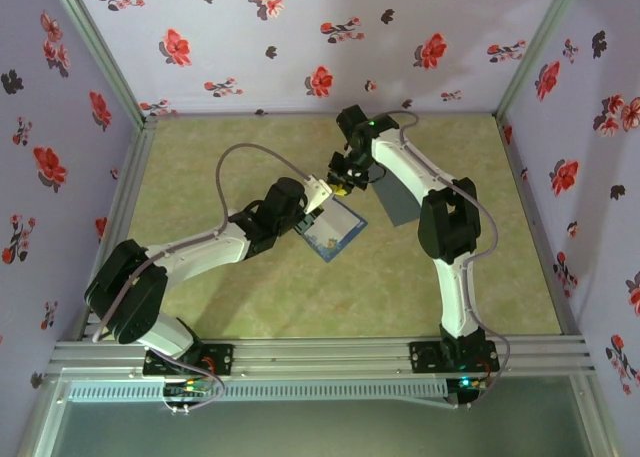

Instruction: Place the letter into the envelope and seal it

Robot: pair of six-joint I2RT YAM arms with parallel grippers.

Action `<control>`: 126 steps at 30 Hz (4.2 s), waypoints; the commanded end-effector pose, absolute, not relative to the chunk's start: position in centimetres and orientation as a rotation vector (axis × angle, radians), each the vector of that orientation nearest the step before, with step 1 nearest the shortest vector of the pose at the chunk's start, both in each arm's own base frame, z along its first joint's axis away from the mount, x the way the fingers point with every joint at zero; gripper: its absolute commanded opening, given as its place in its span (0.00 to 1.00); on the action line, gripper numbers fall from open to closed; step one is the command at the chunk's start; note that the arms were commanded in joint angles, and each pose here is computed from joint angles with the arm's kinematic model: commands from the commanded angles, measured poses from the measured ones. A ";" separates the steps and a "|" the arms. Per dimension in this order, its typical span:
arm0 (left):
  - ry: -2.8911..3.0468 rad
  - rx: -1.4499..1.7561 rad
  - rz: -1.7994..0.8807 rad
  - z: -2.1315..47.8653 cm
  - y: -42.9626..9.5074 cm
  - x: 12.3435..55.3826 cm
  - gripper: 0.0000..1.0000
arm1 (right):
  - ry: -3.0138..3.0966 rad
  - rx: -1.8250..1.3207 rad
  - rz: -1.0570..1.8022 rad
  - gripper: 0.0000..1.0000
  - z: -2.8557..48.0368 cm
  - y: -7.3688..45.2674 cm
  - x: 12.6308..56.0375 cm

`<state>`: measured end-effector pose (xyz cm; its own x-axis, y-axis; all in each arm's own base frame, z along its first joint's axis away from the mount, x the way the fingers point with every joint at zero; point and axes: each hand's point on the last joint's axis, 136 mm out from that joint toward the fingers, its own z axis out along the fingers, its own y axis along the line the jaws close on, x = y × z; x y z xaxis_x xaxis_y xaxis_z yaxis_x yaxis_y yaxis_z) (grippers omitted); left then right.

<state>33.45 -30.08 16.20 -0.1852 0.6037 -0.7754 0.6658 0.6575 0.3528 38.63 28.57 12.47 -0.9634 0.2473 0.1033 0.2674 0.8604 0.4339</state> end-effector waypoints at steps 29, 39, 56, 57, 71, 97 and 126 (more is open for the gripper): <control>2.062 0.132 -0.946 25.2 -22.2 37.2 1.00 | -3.060 -0.133 -1.166 0.00 15.8 28.7 38.5; 2.122 0.127 -1.067 24.3 -22.3 37.5 1.00 | -2.942 0.022 -1.537 0.00 18.8 29.8 38.6; 2.122 0.065 -1.209 21.5 -21.7 39.5 1.00 | -2.830 0.036 -1.829 0.00 23.6 30.6 39.1; 2.123 0.064 -1.212 21.3 -21.8 39.6 1.00 | -2.822 0.035 -1.849 0.00 23.9 30.7 39.1; 2.052 0.009 -1.372 21.0 -23.3 41.6 1.00 | -2.774 -0.001 -2.049 0.00 27.7 31.4 40.7; 1.865 0.072 -1.646 24.7 -26.4 41.6 0.97 | -2.753 -0.088 -2.075 0.00 24.9 32.0 42.9; 1.864 0.148 -1.620 26.8 -26.5 40.2 0.26 | -2.870 -0.103 -1.956 0.00 22.2 30.8 42.6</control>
